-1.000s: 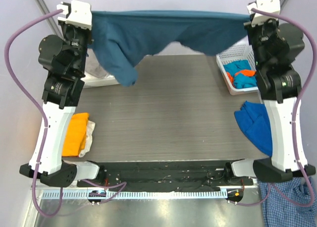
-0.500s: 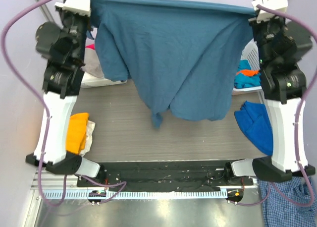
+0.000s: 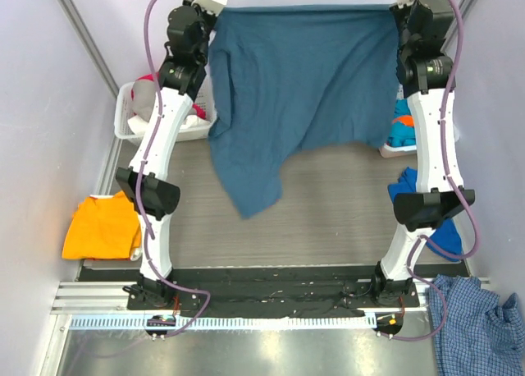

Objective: Fold and stack the t-shirts
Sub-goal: Flatten out the tshirt

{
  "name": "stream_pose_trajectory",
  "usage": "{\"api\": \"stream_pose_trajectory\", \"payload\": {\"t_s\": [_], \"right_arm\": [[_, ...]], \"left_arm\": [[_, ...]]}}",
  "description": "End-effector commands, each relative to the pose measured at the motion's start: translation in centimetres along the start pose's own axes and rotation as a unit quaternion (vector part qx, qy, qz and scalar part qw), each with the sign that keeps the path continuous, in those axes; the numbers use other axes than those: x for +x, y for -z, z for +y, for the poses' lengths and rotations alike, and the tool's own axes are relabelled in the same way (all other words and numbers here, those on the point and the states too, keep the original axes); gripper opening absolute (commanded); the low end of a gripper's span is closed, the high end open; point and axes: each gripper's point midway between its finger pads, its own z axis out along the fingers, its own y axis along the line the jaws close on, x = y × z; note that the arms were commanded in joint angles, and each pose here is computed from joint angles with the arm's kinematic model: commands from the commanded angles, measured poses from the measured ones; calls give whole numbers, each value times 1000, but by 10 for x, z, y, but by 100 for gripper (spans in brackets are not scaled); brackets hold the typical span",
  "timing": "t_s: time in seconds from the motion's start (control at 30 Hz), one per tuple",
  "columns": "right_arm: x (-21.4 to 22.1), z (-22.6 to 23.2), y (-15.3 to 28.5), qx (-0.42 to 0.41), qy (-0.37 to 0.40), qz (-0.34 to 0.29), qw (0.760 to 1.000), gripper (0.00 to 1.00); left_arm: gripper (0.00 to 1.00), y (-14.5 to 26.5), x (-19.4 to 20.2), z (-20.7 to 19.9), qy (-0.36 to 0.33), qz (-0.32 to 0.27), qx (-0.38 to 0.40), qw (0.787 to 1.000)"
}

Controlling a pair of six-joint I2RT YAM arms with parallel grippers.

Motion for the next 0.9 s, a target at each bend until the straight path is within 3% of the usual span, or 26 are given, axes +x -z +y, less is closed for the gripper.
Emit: {"api": "stream_pose_trajectory", "payload": {"t_s": [0.0,0.23,0.27,0.33,0.37,0.5,0.57,0.63,0.73,0.87], "right_arm": [[-57,-108,57,137,-40,-63,988,1],[-73,-141,123,136,-65,-89,985,1],[-65,-136,126,127,-61,-79,987,1],[-58,-132,137,112,-62,-75,989,1],[-47,-129,151,102,-58,-67,991,1],[-4,-93,178,29,-59,-40,997,1],[41,-56,191,-31,-55,2,998,1],[76,-16,199,-105,-38,33,993,1],[156,58,223,-251,9,120,961,1],[217,107,265,-388,64,193,899,1]], "left_arm": [[0,73,-104,149,52,-107,-164,979],[0,138,-139,195,56,-126,-178,974],[0,163,-153,211,63,-140,-184,971],[0,168,-138,200,60,-123,-163,977],[0,190,-144,210,68,-133,-164,975],[0,200,-67,151,66,-43,-75,994],[0,210,-37,114,81,-15,-7,997],[0,229,24,63,74,48,69,994],[0,266,106,-14,44,135,208,968],[0,337,189,-81,-11,240,367,899]]}}
